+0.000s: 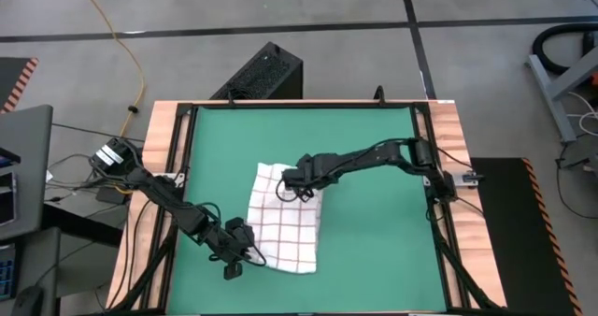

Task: Roll towel into tight, uniform cylinder
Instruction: Roll the white patterned towel

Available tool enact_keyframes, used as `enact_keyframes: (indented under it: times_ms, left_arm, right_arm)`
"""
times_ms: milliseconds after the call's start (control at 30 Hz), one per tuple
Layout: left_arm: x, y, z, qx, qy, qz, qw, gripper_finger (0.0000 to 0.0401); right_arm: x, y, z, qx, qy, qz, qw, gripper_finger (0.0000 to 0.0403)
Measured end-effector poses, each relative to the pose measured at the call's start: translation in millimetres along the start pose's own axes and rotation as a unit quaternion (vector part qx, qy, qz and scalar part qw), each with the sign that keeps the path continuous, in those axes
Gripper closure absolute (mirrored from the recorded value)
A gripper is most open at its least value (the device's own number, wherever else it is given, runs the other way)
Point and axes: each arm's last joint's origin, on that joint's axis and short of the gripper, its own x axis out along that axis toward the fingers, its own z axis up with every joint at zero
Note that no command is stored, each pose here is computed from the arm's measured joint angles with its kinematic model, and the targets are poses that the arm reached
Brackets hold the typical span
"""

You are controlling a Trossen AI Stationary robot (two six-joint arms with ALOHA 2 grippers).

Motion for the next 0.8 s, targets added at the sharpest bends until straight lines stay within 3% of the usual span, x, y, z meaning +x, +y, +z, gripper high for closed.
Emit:
enact_keyframes:
  times_ms: [433, 700, 800]
  left_arm:
    - [-3, -1, 1, 0.006, -0.002, -0.006, 1.000, 0.0383]
    - [-49, -13, 20, 0.018, -0.087, -0.056, 0.994, 0.0383]
    - [-63, -16, 22, 0.046, -0.085, -0.091, 0.991, 0.0380]
  right_arm:
    - [27, 0, -31, -0.007, 0.046, -0.036, 0.998, 0.0397]
    - [45, 0, -39, 0.012, 0.050, -0.005, 0.999, 0.0396]
    - [45, 0, -39, 0.014, 0.048, -0.005, 0.999, 0.0395]
